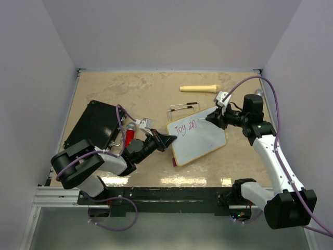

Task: Write a sentence on the whiteboard

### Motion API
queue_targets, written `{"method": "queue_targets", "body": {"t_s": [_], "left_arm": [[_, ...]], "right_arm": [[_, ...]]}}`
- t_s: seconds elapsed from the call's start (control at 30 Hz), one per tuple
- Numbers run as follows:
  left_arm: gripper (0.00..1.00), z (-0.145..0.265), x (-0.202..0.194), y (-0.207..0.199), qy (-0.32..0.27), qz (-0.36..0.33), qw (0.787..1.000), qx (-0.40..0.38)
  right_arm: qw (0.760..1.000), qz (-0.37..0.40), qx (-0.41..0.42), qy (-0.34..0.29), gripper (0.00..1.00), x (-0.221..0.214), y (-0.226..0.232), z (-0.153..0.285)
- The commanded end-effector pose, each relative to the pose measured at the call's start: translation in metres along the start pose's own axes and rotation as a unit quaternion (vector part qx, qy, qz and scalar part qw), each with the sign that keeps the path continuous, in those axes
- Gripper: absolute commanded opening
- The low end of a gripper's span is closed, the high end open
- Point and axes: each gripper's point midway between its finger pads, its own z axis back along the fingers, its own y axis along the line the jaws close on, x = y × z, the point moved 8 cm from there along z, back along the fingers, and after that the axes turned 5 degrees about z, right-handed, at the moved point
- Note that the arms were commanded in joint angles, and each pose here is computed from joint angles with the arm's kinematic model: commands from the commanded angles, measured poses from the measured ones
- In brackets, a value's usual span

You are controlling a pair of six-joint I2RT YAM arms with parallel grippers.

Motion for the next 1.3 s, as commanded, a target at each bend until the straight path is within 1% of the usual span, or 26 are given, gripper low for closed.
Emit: {"method": "queue_targets", "body": {"t_s": [0.0, 1.27], "left_arm": [[0.0, 0.005, -0.003, 0.003, 0.01, -0.037, 0.999, 0.0], [0.0, 0.005, -0.002, 0.003, 0.009, -0.037, 0.999, 0.0]], "right_arm": [[1.0, 0.009, -0.007, -0.016, 0.0, 0.005, -0.001, 0.002], [1.0, -0.004, -0.017, -0.006, 0.0, -0.006, -0.004, 0.001]]}}
